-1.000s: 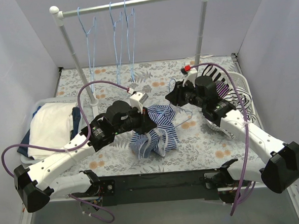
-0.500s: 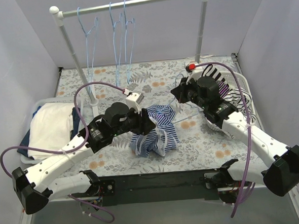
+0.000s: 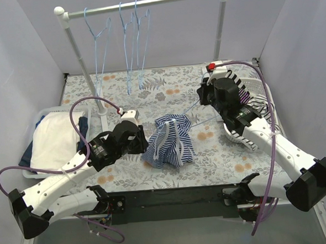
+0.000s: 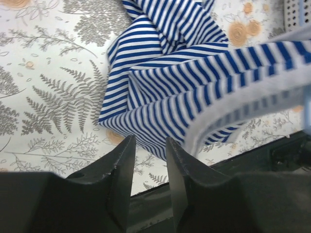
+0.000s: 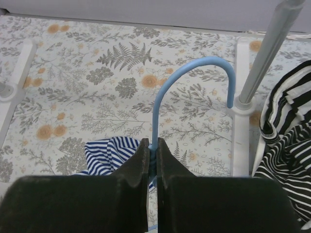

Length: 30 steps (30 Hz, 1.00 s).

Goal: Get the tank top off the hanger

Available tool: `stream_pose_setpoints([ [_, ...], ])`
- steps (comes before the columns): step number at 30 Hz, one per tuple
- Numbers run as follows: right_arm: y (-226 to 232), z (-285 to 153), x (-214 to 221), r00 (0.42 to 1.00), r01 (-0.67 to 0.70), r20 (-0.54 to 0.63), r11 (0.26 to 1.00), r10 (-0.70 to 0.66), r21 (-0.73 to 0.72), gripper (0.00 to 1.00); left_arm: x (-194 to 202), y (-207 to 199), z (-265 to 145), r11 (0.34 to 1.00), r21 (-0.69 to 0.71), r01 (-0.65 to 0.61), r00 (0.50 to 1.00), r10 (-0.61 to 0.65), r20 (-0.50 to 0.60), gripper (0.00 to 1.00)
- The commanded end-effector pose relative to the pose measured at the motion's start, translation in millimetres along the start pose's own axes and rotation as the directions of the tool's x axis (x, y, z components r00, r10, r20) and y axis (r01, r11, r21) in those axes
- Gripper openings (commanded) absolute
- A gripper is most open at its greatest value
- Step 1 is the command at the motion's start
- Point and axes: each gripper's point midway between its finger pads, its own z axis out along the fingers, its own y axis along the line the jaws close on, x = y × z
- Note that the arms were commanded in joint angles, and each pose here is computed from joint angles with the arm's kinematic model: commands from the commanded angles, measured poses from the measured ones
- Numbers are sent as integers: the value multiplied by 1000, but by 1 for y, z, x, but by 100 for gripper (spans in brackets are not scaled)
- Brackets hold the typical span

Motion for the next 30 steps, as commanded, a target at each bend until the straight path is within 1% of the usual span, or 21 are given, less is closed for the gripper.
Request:
stream_pose_setpoints([
  [1, -19, -8, -47, 991, 78, 99, 984, -94, 158, 1, -7, 17, -5, 994, -86, 66, 997, -62, 46, 40],
  [2, -19, -6, -47, 987, 115, 87, 979, -131, 170, 1, -10, 13, -6, 996, -70, 54, 997, -51, 52, 61],
  [3, -10, -5, -47, 986, 129, 85, 983, -142, 134, 1, -15, -1, -4, 998, -4, 56, 997, -56, 61, 79],
  [4, -1, -3, -51, 984, 138, 102, 986, -147, 92, 1, -17, -9, -3, 998, 31, 47, 997, -49, 62, 89],
  [5, 7, -1, -52, 983, 145, 102, 988, -151, 60, 1, -17, -17, 0, 997, 70, 39, 998, -42, 55, 89],
  [6, 16, 0, -51, 983, 149, 102, 988, -152, 42, 1, -20, -35, 0, 988, 155, 13, 998, -22, 53, 89],
  [9, 18, 6, -45, 985, 145, 90, 988, -149, 48, 1, -17, -56, 3, 966, 257, -8, 1000, 1, 28, 92],
  [11, 19, 9, -40, 986, 140, 82, 989, -142, 40, 1, 1, -68, 1, 939, 344, -13, 999, 28, -40, 92],
  [13, 21, 12, -38, 989, 126, 80, 991, -128, 36, 1, 10, -76, 0, 916, 401, -7, 997, 35, -63, 93],
  [14, 22, 14, -36, 989, 124, 77, 992, -126, 33, 1, 22, -70, 5, 919, 395, -1, 995, 39, -88, 93],
  [15, 23, 14, -35, 990, 115, 77, 993, -116, 25, 1, 21, -71, 6, 913, 408, -2, 997, 35, -72, 94],
  [19, 28, 13, -43, 991, 87, 99, 996, -88, 6, 1, 35, -53, 23, 942, 336, 5, 996, 24, -82, 94],
  [20, 29, 11, -45, 991, 83, 105, 997, -83, 3, 1, 40, -43, 30, 955, 296, 11, 996, 15, -84, 93],
  [21, 29, 10, -49, 990, 78, 115, 997, -78, 1, 1, 40, -44, 32, 954, 299, 14, 997, 8, -71, 92],
  [22, 30, 9, -52, 990, 74, 122, 997, -74, 0, 1, 41, -43, 35, 954, 299, 13, 998, 7, -65, 87],
  [24, 30, 9, -54, 989, 73, 127, 997, -72, 0, 1, 42, -41, 41, 954, 297, 26, 999, -11, -52, 81],
  [27, 28, 9, -55, 989, 68, 127, 998, -70, 14, 1, 52, -37, 51, 960, 275, 45, 997, -26, -74, 45],
  [28, 27, 9, -55, 989, 69, 127, 997, -71, 17, 1, 51, -29, 55, 971, 235, 51, 997, -37, -62, 35],
  [29, 26, 9, -55, 989, 67, 128, 998, -70, 21, 1, 51, -24, 56, 977, 207, 59, 997, -49, -57, 16],
  [30, 24, 10, -54, 989, 68, 125, 997, -72, 34, 1, 50, -11, 57, 988, 132, 85, 996, -80, -45, 9],
])
